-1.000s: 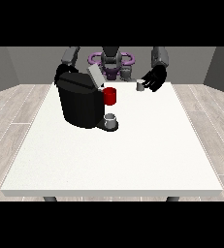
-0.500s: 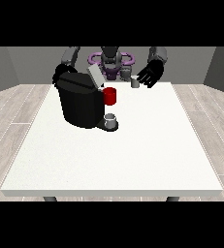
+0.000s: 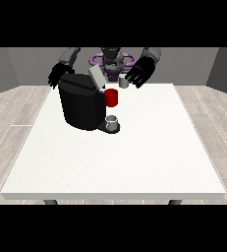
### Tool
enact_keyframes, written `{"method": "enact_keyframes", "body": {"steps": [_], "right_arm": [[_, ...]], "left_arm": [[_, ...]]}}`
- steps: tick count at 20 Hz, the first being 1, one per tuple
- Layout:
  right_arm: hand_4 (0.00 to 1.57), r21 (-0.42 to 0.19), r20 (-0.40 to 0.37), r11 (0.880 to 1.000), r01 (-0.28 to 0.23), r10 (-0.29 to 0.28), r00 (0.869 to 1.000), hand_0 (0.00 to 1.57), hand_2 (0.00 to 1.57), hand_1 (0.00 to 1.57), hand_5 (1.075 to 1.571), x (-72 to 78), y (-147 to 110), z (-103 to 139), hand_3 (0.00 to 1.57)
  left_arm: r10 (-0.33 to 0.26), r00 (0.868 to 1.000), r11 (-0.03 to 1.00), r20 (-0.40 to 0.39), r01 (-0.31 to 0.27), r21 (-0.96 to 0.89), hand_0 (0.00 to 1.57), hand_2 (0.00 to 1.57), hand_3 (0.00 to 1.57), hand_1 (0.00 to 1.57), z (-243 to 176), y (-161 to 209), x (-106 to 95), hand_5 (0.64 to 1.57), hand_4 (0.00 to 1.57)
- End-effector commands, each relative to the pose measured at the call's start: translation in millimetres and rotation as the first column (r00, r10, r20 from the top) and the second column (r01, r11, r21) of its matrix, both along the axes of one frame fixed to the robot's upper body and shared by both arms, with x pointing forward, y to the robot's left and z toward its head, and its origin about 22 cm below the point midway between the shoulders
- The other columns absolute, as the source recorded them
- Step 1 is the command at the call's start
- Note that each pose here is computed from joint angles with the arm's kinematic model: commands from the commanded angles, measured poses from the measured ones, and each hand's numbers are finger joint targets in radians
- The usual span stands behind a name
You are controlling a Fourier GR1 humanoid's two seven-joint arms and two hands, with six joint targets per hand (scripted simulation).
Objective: Insert the coffee pod into the coffee machine and close the lid
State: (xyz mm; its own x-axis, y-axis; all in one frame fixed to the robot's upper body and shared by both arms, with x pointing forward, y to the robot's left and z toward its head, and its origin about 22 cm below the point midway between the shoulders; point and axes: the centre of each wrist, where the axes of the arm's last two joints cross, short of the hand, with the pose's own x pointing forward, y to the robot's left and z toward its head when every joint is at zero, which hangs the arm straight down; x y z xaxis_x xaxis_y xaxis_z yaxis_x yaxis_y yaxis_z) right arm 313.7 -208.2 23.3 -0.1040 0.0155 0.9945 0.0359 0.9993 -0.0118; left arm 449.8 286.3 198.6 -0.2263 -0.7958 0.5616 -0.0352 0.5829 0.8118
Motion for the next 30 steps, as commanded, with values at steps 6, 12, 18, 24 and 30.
{"method": "enact_keyframes", "body": {"steps": [6,12,18,24,30], "right_arm": [[0.46,-0.012,0.023,1.0,-0.019,0.019,1.0,0.0,0.0,0.0,1.571,-0.8,17.9,19.7,0.0],[0.48,-0.016,0.066,1.0,-0.006,0.007,0.998,0.0,0.0,0.0,1.571,5.6,9.0,25.3,0.0],[0.5,0.001,0.068,1.0,0.012,-0.012,0.998,0.0,0.0,0.0,1.571,0.7,14.0,20.4,0.0],[0.51,0.021,0.032,0.999,0.041,-0.042,0.999,0.0,0.0,0.0,1.571,2.9,7.9,22.4,0.0],[0.46,0.022,0.03,0.998,0.054,-0.054,0.998,0.0,0.0,0.0,1.571,3.0,-19.5,16.0,0.0]], "left_arm": [[0.048,0.999,0.999,0.024,-0.048,0.019,1.26,1.31,1.24,1.26,28.7,-5.6,6.9,1.571,0.51],[0.011,0.998,1.0,0.066,-0.012,0.016,1.31,1.33,1.24,1.31,38.1,-11.7,8.5,1.571,0.49],[0.009,0.999,1.0,0.047,-0.009,0.018,1.32,1.33,1.23,1.32,48.5,-7.7,9.4,1.571,0.51],[-0.036,0.999,0.999,0.015,0.036,0.029,1.18,1.25,1.18,1.18,18.6,-36.6,12.4,1.571,0.5],[-0.057,0.998,0.997,0.0,0.056,0.047,1.19,1.27,1.2,1.19,6.6,-31.5,10.5,1.571,0.51]]}}
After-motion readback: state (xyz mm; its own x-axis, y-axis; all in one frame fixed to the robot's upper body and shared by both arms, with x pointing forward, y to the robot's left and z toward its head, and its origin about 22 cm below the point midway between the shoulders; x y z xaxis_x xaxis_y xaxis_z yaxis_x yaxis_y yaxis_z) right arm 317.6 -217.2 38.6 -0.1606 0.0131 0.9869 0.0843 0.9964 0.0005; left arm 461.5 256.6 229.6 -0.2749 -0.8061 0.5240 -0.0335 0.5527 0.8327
